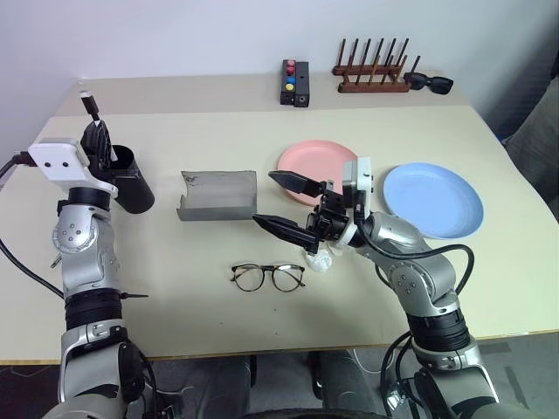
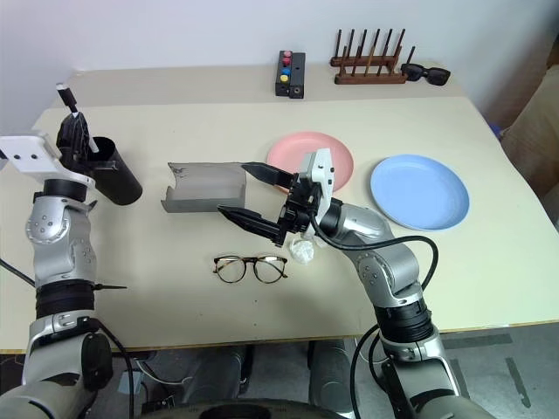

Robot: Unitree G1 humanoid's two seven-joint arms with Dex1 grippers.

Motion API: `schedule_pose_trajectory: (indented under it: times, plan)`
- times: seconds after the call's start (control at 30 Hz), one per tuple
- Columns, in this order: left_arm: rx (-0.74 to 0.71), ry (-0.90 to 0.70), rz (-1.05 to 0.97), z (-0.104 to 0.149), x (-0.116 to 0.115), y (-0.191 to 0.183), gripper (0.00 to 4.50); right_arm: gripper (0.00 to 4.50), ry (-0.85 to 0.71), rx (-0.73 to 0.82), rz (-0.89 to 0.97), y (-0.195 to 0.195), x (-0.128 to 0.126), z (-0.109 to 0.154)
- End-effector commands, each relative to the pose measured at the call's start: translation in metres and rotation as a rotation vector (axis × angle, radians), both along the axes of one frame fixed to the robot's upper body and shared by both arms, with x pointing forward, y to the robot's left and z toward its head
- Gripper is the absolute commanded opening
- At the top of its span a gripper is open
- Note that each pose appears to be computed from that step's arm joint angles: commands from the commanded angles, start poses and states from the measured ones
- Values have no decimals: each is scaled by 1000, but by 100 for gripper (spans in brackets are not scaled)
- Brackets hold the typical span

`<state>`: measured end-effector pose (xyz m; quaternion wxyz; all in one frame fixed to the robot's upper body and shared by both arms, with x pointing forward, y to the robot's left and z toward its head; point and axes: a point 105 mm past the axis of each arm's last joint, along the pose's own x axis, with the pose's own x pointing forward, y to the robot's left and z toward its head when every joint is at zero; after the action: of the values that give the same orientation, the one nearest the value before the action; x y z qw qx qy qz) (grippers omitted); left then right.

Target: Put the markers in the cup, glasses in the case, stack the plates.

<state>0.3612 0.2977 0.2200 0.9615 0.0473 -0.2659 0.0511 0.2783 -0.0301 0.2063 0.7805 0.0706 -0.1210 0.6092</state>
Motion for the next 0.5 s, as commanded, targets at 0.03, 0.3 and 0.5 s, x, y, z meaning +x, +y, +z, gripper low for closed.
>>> schedule_pose_trajectory:
  times: [0.03, 0.3, 0.5]
  plan:
    - [0, -48, 17, 13, -6, 1, 197, 450, -35, 17, 28, 3, -4, 10]
    - [-7, -51, 17, 13, -6, 1, 298, 450, -34, 13, 35, 3, -5, 9]
    - [-8, -67, 24, 20, -11, 4, 298, 450, -35, 12, 38, 3, -5, 9]
